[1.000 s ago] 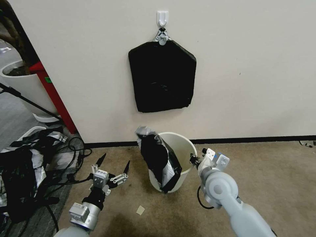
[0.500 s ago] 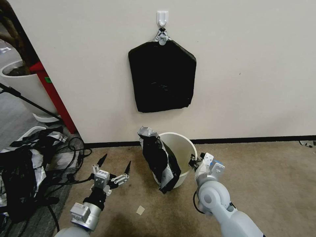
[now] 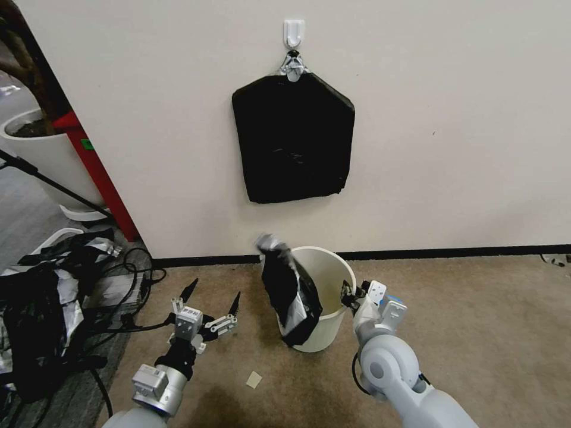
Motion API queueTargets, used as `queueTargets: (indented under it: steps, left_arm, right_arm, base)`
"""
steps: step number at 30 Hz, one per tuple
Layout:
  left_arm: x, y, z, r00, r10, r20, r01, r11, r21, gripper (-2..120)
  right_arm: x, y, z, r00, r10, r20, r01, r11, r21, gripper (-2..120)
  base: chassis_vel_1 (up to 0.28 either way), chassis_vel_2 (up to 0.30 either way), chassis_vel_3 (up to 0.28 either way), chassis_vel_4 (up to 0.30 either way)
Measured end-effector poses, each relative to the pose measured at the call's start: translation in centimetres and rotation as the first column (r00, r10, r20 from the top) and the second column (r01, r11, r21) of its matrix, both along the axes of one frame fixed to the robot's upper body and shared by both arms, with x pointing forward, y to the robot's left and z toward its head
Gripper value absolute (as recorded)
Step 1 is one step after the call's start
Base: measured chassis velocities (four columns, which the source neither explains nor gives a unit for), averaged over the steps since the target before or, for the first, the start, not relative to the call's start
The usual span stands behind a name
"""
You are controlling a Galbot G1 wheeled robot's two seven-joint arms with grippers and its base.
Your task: Place a trash bag onto the trash bin.
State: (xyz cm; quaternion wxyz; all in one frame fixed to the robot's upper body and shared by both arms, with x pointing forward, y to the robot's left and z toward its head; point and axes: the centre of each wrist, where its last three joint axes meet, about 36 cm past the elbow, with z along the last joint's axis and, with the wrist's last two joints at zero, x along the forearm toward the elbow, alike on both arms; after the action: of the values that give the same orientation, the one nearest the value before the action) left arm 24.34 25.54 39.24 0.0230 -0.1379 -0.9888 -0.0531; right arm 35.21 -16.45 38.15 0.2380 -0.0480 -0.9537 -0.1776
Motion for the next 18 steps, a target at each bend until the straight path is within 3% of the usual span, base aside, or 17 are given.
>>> queueTargets:
  steps: [4,7,10,12,14,17,18]
  left_arm:
    - [0.0,-0.1,0.1,1.0,0.005,-0.011,-0.005,1.0,0.003,100]
    - [0.1,-0.3,0.3,1.0,0.009,-0.03,-0.008,1.0,0.012,100]
    - [0.2,-0.3,0.3,0.999,0.01,-0.035,-0.009,1.0,0.015,100]
    - [0.3,-0.7,0.3,0.999,0.01,-0.046,-0.009,1.0,0.016,100]
    - [0.3,-0.7,0.3,0.999,0.01,-0.049,-0.009,1.0,0.016,100]
    - [0.3,-1.1,0.2,0.998,0.014,-0.069,-0.013,1.0,0.017,100]
    - [0.3,-1.1,0.2,0.998,0.014,-0.069,-0.013,1.0,0.017,100]
  right_arm:
    - [-1.2,-0.8,1.9,0.996,0.032,0.083,-0.028,0.998,-0.052,58]
    - [-3.1,-1.5,4.7,0.969,0.135,0.205,-0.113,0.987,-0.118,73]
    - [-3.6,-1.8,5.6,0.953,0.192,0.237,-0.165,0.978,-0.129,80]
    - [-3.7,-2.5,7.4,0.883,0.395,0.253,-0.366,0.918,-0.153,92]
    - [-3.4,-2.6,7.6,0.868,0.429,0.252,-0.399,0.903,-0.16,95]
    - [-2.0,-1.7,8.6,0.793,0.575,0.199,-0.547,0.817,-0.182,100]
    - [-2.0,-1.7,8.6,0.793,0.575,0.199,-0.547,0.817,-0.182,100]
  base:
    - [0.0,0.0,0.0,0.0]
    - [0.0,0.0,0.0,0.0]
    - [0.0,0.0,0.0,0.0]
    - [0.0,0.0,0.0,0.0]
    - [0.0,0.0,0.0,0.0]
    - [0.0,0.0,0.0,0.0]
    - [0.0,0.0,0.0,0.0]
